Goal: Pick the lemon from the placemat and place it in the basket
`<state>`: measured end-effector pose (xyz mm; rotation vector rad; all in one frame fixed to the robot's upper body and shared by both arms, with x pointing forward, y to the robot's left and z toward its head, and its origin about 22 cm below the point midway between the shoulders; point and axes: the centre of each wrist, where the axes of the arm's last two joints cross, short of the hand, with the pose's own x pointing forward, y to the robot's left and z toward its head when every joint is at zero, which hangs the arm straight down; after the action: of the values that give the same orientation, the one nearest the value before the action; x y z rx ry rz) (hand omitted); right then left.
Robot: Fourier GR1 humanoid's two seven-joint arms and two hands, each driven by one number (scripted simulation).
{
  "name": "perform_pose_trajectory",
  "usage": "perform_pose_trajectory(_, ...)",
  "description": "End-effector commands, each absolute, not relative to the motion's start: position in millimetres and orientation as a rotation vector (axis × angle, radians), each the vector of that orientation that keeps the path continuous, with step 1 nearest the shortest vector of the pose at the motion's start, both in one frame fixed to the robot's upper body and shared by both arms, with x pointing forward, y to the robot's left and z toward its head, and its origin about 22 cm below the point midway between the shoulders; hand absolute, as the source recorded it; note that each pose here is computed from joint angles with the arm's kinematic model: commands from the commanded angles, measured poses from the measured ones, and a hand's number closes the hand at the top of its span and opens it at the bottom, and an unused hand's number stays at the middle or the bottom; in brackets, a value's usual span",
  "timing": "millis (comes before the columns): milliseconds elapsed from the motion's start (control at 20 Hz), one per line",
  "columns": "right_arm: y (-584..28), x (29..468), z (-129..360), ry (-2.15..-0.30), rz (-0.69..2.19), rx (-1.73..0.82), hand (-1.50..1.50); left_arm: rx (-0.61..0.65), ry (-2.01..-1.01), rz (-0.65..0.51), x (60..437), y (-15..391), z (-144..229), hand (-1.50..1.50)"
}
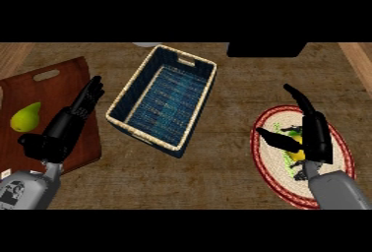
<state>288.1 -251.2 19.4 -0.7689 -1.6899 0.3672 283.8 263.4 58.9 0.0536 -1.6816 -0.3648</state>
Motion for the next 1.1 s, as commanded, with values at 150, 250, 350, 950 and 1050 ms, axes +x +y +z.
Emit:
perform_pose_trajectory(150,-283,305,82,-1.447,0.507,-1.205,-1.5,0.066,-1.674,-0.362,280,262,53,0.0)
perform_pose_trajectory(250,-297,304,101,-1.284,0.631,-1.259,-1.5,0.085,-1.667,-0.351,283,273,59,0.0)
perform_pose_trajectory(350,-292,304,106,-1.111,0.763,-1.219,-1.5,0.068,-1.675,-0.393,278,265,58,0.0)
perform_pose_trajectory(950,-243,252,234,-0.882,0.87,-0.963,-1.5,0.062,-1.674,-0.366,275,270,54,0.0)
perform_pose_trajectory(1050,-244,247,238,-0.878,0.836,-0.96,-1.5,0.055,-1.667,-0.381,272,282,49,0.0)
